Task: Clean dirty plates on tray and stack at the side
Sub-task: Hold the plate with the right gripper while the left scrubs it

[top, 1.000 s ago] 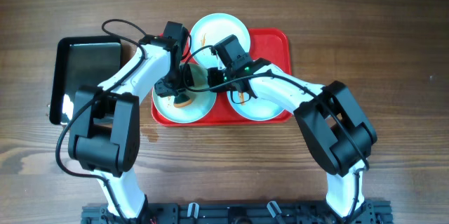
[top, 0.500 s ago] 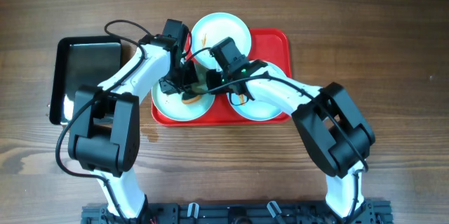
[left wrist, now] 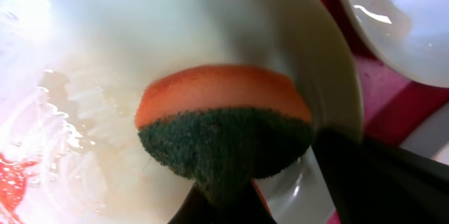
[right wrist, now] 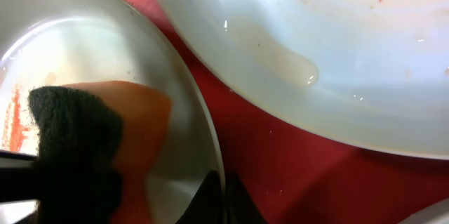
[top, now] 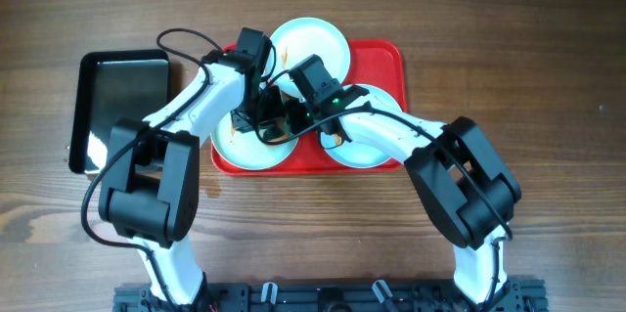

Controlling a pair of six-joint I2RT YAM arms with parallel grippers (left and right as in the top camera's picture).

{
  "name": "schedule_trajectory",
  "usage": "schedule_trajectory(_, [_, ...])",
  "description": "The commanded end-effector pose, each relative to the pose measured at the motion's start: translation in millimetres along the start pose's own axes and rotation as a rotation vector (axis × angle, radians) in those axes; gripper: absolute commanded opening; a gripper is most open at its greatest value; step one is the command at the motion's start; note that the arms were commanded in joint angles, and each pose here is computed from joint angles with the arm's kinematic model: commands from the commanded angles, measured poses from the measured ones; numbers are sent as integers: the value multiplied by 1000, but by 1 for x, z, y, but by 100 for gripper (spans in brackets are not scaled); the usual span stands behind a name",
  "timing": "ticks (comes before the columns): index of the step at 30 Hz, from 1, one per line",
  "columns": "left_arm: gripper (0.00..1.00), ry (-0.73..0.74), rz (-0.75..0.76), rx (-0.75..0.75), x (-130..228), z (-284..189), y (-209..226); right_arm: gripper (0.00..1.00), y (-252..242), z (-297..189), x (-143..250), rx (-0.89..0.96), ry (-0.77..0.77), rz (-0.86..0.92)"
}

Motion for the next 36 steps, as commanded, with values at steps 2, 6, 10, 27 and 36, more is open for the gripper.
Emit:
schedule_trajectory(2, [4,5,7,-160,12,15,18,4,6,-2,2,10,8,-87])
schedule_trajectory(6, [4,-21,10,-316,18,21,34,4,6,-13,-1,45,-16,-108])
schedule_trajectory(10, [4,-58,18,-433,18,21,44,4,6,-16,-2,56,-23,-132])
schedule_trajectory(27, [4,-120,-7,-524,15,-13,43,4,5,-16,-3,72,-32,-131])
schedule_trajectory(36, [4,-68,-21,-167,20,-23,16,4,5,-16,-2,69,-24,-133])
Point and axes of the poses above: each gripper's point midway between its finger pads, its own z axis out along the fingers, its own y axis along the line the jaws close on, x = y × z, the point moved 10 cm from there along -z, back along the fingers, and after that the axes turned 3 degrees about z, right-handed, at the moved point
